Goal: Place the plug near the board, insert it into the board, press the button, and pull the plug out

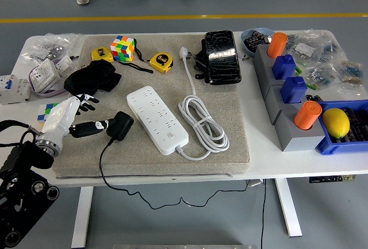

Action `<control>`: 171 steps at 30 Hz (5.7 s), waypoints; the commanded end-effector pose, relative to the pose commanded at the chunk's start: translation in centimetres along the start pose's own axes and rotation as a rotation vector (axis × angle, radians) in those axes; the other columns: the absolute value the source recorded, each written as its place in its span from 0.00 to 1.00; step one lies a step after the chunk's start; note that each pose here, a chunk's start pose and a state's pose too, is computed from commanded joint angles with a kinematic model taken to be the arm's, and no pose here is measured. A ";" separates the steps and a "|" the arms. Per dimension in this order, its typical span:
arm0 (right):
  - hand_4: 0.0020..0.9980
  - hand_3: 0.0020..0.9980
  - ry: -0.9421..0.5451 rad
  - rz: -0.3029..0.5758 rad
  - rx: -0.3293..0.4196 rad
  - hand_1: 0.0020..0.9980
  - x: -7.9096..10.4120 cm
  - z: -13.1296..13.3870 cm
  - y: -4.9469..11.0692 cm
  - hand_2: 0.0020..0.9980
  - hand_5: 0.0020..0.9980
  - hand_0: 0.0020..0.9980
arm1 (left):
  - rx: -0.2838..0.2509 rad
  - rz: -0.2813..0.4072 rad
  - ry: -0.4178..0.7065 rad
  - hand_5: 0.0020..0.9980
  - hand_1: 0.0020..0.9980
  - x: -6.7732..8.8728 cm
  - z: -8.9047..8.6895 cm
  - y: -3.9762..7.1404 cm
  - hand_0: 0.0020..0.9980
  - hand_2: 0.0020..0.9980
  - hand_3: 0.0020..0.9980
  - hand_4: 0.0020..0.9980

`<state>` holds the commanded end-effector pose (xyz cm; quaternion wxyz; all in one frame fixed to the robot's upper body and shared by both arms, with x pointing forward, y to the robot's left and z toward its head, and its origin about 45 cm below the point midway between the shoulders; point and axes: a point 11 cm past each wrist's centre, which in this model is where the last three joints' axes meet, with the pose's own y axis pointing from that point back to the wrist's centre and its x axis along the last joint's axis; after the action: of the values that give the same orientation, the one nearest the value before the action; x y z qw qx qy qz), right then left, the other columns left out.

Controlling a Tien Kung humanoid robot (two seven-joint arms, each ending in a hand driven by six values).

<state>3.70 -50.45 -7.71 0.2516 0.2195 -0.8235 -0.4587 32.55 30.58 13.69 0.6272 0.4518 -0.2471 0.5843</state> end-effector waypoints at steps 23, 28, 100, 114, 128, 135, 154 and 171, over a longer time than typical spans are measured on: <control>0.82 0.51 -0.006 -0.002 0.004 0.55 -0.1 -0.1 0.0 0.53 0.37 0.49 | -0.039 -0.008 -0.126 0.77 0.67 -2.4 2.6 -0.7 0.64 0.63 0.74 1.00; 0.82 0.51 -0.005 -0.001 0.003 0.55 -0.1 0.0 0.0 0.53 0.37 0.49 | -0.026 -0.001 -0.154 0.77 0.67 -2.7 2.5 -1.1 0.64 0.63 0.74 1.00; 0.81 0.51 0.011 0.004 0.018 0.54 0.1 -0.4 0.0 0.53 0.36 0.49 | -0.321 -0.044 0.199 0.00 0.26 -2.7 6.1 -2.3 0.17 0.37 0.53 0.82; 0.81 0.51 0.008 0.000 0.023 0.54 0.0 -0.6 0.0 0.53 0.36 0.49 | -0.273 -0.062 0.184 0.00 0.26 -3.2 5.1 -2.5 0.17 0.38 0.53 0.81; 0.81 0.51 0.004 -0.004 0.024 0.54 -0.2 -0.5 0.0 0.53 0.35 0.49 | -0.276 -0.023 0.180 0.00 0.25 -2.9 5.2 -2.5 0.17 0.38 0.54 0.83; 0.81 0.51 -0.003 -0.005 0.025 0.54 -0.3 -0.5 0.0 0.53 0.35 0.49 | -0.269 -0.040 0.183 0.01 0.25 -3.1 5.2 -2.4 0.17 0.38 0.54 0.84; 0.81 0.51 -0.007 -0.003 0.026 0.54 -0.2 -0.5 0.0 0.53 0.35 0.49 | -0.169 -0.066 0.162 0.06 0.26 -3.3 4.4 -2.3 0.18 0.39 0.53 0.92; 0.81 0.51 -0.007 -0.005 0.030 0.54 -0.3 -0.6 0.0 0.53 0.35 0.49 | -0.159 -0.090 0.206 0.38 0.54 -3.1 5.0 -2.1 0.28 0.55 0.56 1.00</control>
<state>4.28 -50.68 -7.47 0.2442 0.2236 -0.8306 -0.4477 35.05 24.88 12.81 0.7087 0.3488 -0.2062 0.5775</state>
